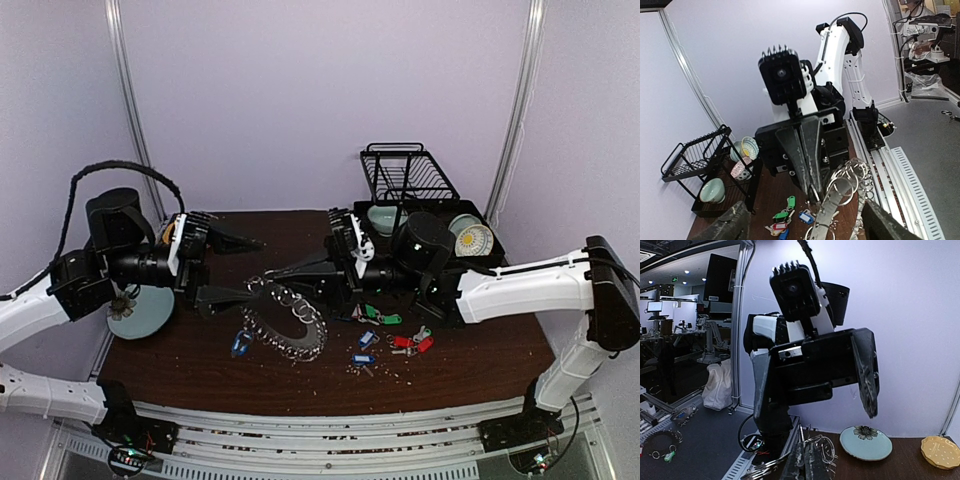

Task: Put the keys on the keyring
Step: Adjust the keyring to the key storage ring.

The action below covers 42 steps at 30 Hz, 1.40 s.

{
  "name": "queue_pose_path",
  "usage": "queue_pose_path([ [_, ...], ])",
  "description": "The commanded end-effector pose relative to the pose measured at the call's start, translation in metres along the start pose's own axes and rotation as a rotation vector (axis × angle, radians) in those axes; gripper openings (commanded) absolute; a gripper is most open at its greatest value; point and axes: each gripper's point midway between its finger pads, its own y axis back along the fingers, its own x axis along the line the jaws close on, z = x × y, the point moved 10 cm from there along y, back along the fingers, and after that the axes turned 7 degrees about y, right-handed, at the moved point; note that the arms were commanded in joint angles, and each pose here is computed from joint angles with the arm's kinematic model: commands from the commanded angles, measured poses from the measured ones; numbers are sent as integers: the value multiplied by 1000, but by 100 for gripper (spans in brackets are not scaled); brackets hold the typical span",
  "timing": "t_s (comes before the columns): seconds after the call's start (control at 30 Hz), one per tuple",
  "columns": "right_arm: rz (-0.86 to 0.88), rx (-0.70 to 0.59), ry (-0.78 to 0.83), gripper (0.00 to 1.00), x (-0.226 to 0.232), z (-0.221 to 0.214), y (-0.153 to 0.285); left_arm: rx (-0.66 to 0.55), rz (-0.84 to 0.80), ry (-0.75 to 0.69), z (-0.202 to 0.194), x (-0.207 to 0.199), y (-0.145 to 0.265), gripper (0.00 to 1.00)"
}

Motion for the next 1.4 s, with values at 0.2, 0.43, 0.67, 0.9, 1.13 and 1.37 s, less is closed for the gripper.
queue_pose_path([
  [0.2, -384, -57, 126, 0, 2, 17, 13, -30, 225, 54, 6, 10, 10, 61],
  [0.43, -617, 52, 183, 0, 6, 15, 7, -51, 470, 82, 3, 28, 12, 29],
  [0.67, -772, 112, 155, 0, 4, 15, -1, -42, 426, 57, 1, 33, -1, 28],
  [0.9, -794, 136, 154, 0, 5, 14, -6, -20, 338, 45, -7, 28, -10, 40],
  [1.13, -784, 146, 171, 0, 6, 14, -9, -26, 378, 79, -2, 37, -20, 26],
  [1.37, -774, 153, 173, 0, 7, 13, -11, -27, 398, 89, -1, 39, -27, 18],
])
